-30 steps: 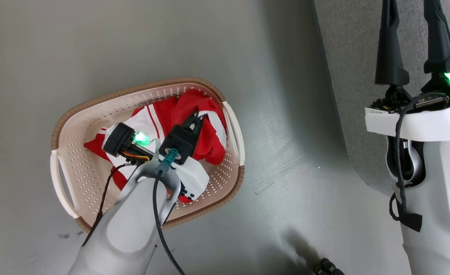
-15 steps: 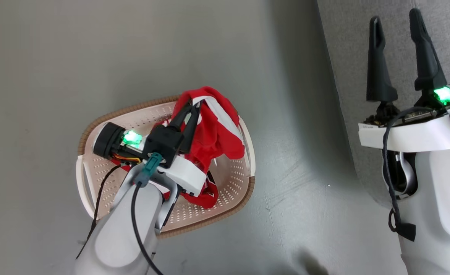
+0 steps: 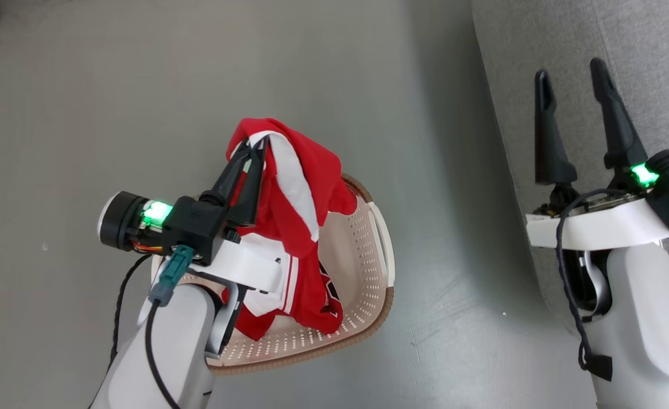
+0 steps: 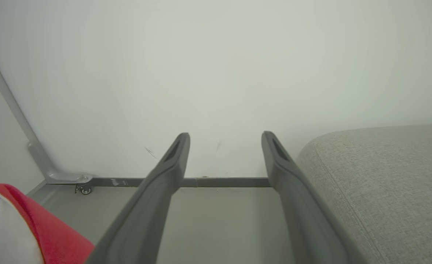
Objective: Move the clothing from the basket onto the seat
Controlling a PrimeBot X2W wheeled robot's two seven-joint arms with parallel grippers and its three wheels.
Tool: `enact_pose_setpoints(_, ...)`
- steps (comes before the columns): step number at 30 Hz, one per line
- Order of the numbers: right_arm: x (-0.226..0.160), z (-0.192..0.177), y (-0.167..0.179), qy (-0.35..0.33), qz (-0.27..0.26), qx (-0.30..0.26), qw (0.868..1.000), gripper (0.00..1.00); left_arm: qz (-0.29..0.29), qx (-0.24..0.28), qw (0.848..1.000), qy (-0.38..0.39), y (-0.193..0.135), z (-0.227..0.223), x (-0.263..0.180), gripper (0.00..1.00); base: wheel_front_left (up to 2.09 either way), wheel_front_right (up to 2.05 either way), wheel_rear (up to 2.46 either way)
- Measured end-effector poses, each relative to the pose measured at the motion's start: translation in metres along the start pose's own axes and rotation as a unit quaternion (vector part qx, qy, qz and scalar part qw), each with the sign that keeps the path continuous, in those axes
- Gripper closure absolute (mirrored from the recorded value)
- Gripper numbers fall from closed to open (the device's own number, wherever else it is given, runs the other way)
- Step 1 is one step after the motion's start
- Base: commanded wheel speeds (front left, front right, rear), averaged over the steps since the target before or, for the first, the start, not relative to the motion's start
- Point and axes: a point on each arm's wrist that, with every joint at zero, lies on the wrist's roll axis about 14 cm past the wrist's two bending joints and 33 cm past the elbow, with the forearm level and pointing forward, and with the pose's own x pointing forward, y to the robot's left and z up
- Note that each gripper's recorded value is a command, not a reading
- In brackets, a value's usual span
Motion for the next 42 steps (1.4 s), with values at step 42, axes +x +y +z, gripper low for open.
enact_pose_setpoints(42, -0.115, 0.030, 0.160, 0.011, 0.258, -0.033, 0.966, 0.00, 0.039, 0.079, 0.978, -0.189, 0.018, 0.184, -0.097, 1.00, 0.00, 0.00, 0.00)
